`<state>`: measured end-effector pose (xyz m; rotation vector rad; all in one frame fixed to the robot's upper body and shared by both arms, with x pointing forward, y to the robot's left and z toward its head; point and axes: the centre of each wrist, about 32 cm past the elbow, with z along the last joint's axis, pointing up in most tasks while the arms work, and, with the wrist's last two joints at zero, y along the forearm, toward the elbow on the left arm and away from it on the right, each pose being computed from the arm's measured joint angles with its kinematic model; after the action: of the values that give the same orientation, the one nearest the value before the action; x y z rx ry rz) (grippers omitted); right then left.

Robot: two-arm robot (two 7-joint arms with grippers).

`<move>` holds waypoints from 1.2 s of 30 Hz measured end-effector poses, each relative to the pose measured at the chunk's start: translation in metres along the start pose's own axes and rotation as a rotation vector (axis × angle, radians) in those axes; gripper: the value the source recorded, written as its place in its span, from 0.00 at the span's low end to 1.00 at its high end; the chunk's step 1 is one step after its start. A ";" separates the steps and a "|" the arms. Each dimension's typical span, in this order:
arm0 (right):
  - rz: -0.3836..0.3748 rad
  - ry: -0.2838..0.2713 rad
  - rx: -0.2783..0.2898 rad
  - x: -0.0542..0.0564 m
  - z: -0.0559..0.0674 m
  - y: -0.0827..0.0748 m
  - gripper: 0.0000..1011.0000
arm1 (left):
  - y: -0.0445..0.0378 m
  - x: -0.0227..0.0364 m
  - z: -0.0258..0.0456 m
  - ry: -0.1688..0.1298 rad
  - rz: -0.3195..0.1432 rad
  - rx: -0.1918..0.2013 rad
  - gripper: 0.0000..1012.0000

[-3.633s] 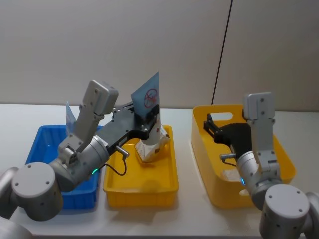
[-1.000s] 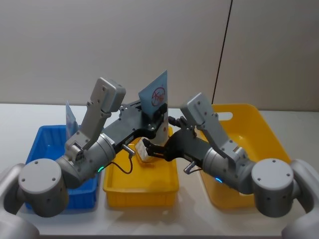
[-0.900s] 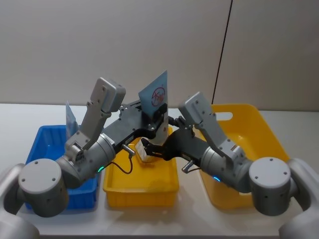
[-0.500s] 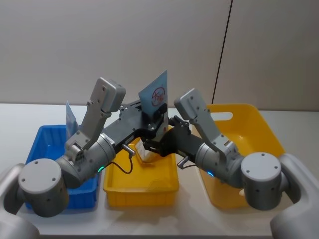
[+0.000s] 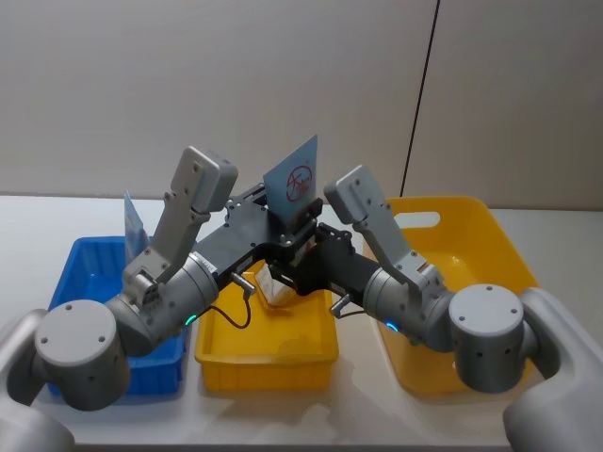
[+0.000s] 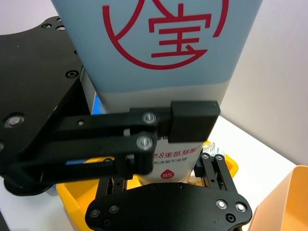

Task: Bimanual collaborative sorting of washing and personal care products

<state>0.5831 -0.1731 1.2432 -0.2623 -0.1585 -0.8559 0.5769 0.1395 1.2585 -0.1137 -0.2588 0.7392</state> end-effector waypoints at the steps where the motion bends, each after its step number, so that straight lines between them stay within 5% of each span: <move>1: 0.001 0.002 0.000 0.000 0.000 0.000 0.63 | 0.0000 0.0000 0.0000 0.000 0.000 0.000 0.52; 16: -0.061 0.053 0.009 0.000 0.001 -0.001 0.63 | 0.0000 0.0000 0.0000 0.000 0.000 0.000 0.98; 36: -0.304 0.175 -0.049 0.003 0.001 -0.004 0.64 | 0.0000 0.0000 0.0000 0.000 0.000 0.000 0.99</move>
<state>0.5823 -0.1779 1.2452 -0.2109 -0.0133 -1.1804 0.5769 0.1395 1.2584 -0.1136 -0.2589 0.7391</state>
